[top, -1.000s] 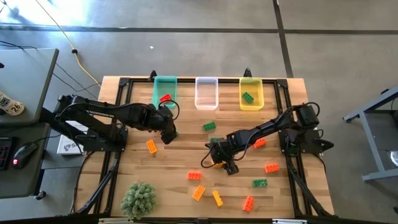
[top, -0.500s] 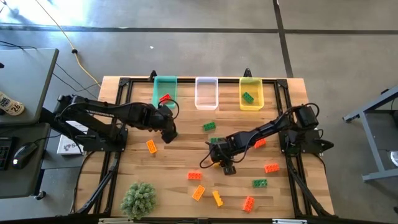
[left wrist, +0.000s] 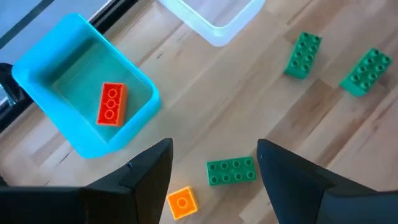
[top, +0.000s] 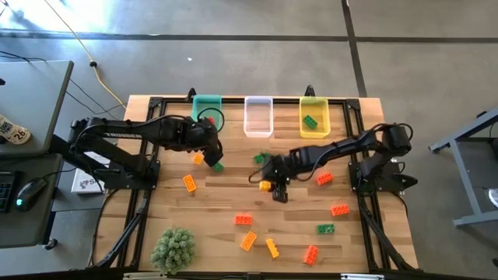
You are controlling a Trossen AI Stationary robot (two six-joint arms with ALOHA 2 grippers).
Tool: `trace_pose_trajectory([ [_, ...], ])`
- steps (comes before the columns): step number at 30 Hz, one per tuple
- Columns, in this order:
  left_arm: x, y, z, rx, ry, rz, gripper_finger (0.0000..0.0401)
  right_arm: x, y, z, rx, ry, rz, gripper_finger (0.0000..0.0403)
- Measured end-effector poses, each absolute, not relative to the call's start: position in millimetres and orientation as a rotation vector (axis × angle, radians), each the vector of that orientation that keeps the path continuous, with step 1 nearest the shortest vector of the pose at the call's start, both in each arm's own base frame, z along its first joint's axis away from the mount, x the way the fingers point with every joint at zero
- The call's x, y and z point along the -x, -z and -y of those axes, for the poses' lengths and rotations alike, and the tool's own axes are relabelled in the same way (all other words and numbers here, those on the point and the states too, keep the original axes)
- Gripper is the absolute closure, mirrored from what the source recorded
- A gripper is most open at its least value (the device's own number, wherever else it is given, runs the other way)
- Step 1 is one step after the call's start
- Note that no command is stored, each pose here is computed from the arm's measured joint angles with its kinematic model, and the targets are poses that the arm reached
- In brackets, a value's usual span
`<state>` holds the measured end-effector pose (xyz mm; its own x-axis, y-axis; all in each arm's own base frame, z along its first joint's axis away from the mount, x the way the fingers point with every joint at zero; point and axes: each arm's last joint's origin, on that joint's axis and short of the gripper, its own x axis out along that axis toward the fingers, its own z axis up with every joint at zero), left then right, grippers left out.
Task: Sort & place blocks by color
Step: Put the yellow game piece into the white bin
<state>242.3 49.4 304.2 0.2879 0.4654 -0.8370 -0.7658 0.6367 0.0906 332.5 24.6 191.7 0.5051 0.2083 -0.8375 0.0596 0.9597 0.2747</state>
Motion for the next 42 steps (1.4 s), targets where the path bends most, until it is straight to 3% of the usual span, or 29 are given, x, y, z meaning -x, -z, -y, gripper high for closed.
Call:
trace_pose_trajectory([
  [15,-239,-304,-63,0.35,-0.875,-0.978,0.0178,-340,-229,69,-0.415,0.369,-0.628,0.0291],
  [25,-240,-304,-63,0.372,-0.848,-0.986,0.0178,-332,-240,145,-0.37,0.656,-0.377,0.0291],
  [36,-241,-304,-61,0.446,-0.836,-0.976,0.0178,-327,-204,181,-0.446,0.599,-0.487,0.0291],
  [42,-242,-303,-58,0.512,-0.737,-1.01,0.0178,-332,-187,182,-0.466,0.551,-0.541,0.0291],
])
